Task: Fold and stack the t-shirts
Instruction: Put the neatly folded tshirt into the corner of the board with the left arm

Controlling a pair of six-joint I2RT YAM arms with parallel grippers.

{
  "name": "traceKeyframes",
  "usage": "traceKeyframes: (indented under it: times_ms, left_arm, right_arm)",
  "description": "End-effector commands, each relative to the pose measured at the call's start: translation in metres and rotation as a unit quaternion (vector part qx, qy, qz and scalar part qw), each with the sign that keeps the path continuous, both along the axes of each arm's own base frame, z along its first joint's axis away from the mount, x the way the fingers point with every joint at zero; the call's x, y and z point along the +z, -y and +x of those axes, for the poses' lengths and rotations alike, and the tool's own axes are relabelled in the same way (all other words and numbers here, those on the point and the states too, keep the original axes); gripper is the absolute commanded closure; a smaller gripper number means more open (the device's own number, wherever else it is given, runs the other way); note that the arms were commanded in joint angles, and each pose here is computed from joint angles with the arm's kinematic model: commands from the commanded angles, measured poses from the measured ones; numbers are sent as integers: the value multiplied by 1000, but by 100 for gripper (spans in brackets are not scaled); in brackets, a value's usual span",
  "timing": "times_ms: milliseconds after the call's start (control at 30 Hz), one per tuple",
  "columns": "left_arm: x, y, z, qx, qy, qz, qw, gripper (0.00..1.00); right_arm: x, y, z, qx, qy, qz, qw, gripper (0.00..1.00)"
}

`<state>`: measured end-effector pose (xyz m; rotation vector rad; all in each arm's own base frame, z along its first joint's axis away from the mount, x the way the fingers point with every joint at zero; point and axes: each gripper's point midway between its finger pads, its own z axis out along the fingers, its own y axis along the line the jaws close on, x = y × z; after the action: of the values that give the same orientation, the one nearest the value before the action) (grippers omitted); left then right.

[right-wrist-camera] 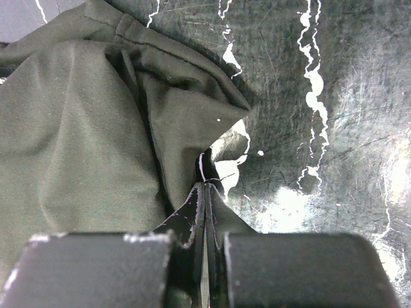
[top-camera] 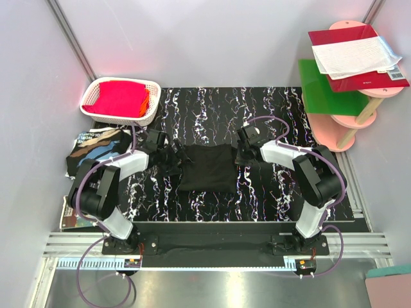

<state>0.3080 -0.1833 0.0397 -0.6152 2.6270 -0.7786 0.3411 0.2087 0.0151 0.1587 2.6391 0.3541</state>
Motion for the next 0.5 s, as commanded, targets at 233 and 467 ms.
traceKeyframes:
  times_ms: [233,467]
  left_arm:
    - [-53,31,-15,-93,-94,82,988,8]
    - [-76,39,-22,-111,-127,111,979,100]
  right_arm:
    - [-20,1,-10,9,-35,-6,999,100]
    - [-17,-4,-11,18,-38,7,999,100]
